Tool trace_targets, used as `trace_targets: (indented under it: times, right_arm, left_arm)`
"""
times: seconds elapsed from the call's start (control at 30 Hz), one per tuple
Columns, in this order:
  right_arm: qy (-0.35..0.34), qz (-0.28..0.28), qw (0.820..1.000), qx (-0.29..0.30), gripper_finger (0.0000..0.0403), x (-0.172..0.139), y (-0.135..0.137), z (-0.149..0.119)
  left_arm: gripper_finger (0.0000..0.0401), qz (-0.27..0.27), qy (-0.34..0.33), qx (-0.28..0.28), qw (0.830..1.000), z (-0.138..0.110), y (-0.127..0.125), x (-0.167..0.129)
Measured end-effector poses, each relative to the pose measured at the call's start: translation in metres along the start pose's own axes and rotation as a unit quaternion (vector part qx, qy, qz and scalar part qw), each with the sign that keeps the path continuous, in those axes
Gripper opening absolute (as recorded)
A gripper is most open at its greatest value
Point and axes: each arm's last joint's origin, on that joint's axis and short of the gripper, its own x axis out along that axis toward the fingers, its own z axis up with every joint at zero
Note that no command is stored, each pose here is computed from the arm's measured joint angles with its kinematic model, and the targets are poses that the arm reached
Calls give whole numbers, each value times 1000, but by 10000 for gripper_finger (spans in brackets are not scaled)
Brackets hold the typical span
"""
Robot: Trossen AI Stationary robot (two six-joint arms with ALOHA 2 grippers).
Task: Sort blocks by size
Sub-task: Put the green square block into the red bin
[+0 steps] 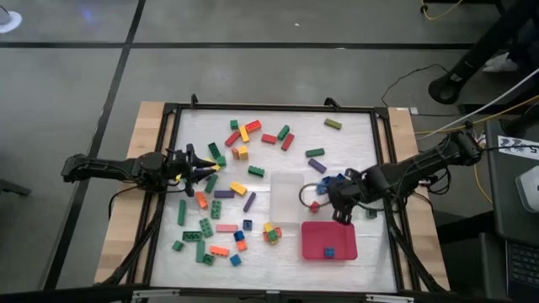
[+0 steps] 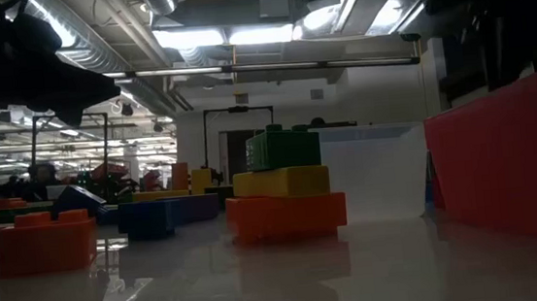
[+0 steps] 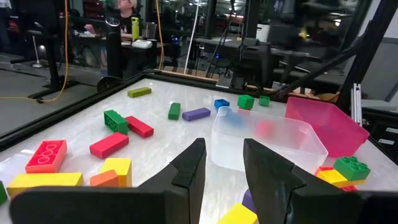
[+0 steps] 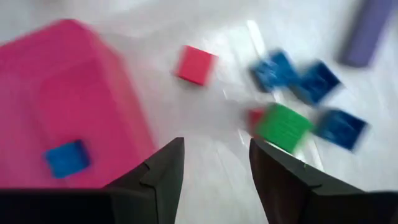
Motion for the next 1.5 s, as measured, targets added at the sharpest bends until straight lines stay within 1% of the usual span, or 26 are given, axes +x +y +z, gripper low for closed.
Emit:
trace_targets:
  times: [0.1, 0.3, 0.4, 0.5, 0.63, 0.77, 0.97, 1.13, 1.5]
  right_arm:
    - [2, -11, 999, 34, 182, 1, -11, 7]
    - [-9, -14, 997, 77, 182, 3, -23, 19]
    - [-11, -17, 994, 111, 182, 5, -28, 21]
    - [0, -28, 990, 136, 182, 13, -34, 18]
    - [9, -41, 989, 139, 182, 21, -37, 12]
    - [8, -41, 988, 152, 182, 27, -38, 9]
    - [2, -36, 988, 153, 182, 37, -39, 6]
    - [6, -46, 987, 152, 182, 44, -42, 1]
    - [7, -47, 987, 152, 182, 46, -43, 0]
  left_arm:
    - [98, 0, 0, 0, 1000, 0, 0, 0]
    - [98, 0, 0, 6, 1000, 0, 0, 0]
    - [98, 0, 0, 15, 1000, 0, 0, 0]
    - [98, 0, 0, 15, 1000, 0, 0, 0]
    - [98, 0, 0, 15, 1000, 0, 0, 0]
    - [98, 0, 0, 15, 1000, 0, 0, 0]
    - [98, 0, 1, 15, 1000, 0, 0, 0]
    - [98, 0, 0, 15, 1000, 0, 0, 0]
    - [98, 0, 1, 15, 1000, 0, 0, 0]
